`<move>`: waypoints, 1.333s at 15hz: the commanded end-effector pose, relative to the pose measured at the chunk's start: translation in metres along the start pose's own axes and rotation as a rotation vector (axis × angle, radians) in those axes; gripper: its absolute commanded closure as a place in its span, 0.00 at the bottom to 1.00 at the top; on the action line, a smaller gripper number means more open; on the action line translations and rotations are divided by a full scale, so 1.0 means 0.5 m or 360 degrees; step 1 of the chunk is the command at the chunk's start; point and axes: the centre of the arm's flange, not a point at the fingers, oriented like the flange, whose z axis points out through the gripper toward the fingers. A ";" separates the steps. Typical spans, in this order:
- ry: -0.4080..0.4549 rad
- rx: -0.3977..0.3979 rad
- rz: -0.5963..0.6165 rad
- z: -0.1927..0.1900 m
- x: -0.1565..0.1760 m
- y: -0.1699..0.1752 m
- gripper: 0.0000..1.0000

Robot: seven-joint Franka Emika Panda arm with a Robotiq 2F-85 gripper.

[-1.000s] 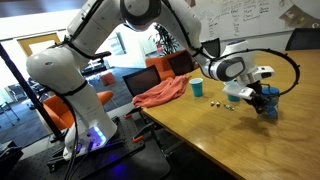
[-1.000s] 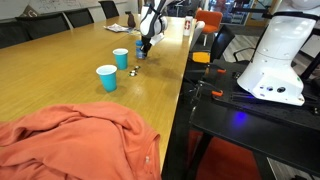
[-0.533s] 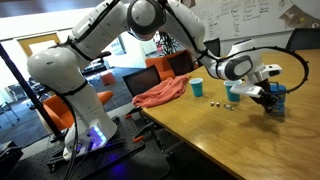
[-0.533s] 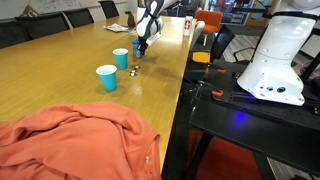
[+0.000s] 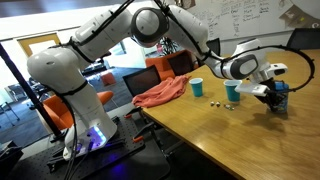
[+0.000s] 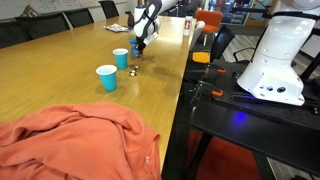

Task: Push the container backwards

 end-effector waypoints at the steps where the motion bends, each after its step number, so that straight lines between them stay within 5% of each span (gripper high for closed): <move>1: 0.0033 0.0039 0.0040 -0.049 -0.033 0.006 1.00; 20: 0.0149 0.0347 0.0294 -0.472 -0.253 0.086 1.00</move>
